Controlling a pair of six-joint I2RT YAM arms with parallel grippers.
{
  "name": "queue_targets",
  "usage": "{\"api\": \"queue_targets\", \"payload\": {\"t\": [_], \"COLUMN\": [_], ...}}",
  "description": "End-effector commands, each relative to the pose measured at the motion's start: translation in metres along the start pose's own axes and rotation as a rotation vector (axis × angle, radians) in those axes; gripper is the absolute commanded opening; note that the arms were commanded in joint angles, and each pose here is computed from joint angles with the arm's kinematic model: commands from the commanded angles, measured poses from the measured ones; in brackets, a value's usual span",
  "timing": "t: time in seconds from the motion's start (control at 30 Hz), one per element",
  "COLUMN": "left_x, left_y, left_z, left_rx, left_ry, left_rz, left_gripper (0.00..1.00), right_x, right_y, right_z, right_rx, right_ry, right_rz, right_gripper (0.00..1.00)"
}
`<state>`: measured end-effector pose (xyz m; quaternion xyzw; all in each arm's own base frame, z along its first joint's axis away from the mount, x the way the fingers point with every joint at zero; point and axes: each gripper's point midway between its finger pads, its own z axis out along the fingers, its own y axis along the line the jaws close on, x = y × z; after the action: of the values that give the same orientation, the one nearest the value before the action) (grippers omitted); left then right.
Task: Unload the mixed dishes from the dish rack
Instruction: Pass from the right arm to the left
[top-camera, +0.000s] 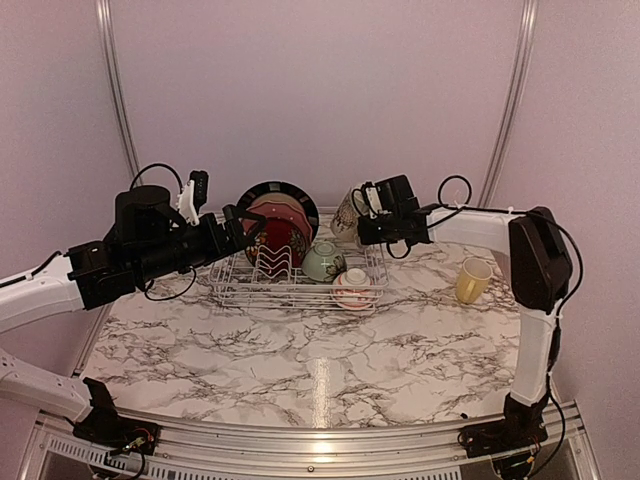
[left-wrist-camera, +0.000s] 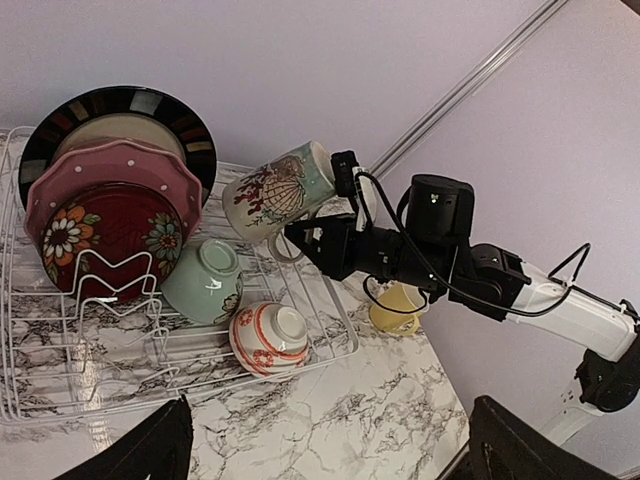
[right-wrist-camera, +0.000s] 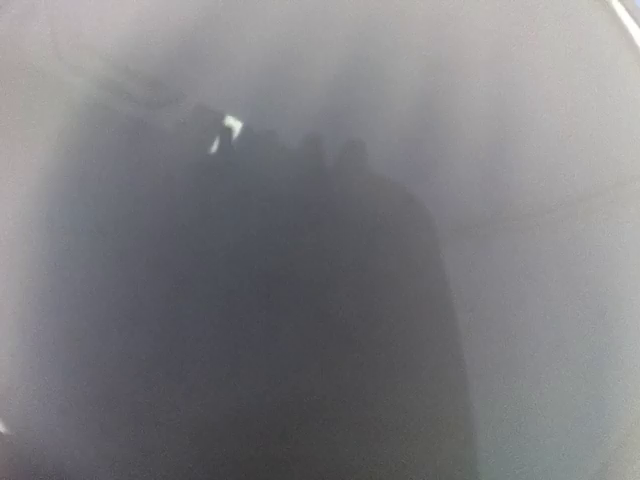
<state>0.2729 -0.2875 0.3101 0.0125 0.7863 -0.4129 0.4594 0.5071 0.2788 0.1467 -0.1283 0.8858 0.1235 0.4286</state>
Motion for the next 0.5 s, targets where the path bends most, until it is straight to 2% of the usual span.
{"api": "queue_targets", "payload": {"t": [0.0,0.2,0.47], "left_x": [-0.003,-0.009,-0.029], "left_y": [-0.007,-0.026,-0.073], "left_z": [0.001,0.016,0.033], "left_rx": [0.024,0.07,0.284], "left_ry": [-0.009,0.011,-0.032], "left_rz": [-0.017,-0.034,-0.123], "left_gripper": [0.99,0.99,0.98], "right_x": [-0.093,-0.109,-0.104], "right_y": [0.02,0.04,0.077], "right_z": [-0.065,-0.108,-0.173], "right_rx": [-0.124,-0.299,-0.616], "right_ry": [-0.309,-0.347,-0.364], "right_rz": [0.072,0.127,0.203], "right_gripper": [0.0,0.0,0.0]}}
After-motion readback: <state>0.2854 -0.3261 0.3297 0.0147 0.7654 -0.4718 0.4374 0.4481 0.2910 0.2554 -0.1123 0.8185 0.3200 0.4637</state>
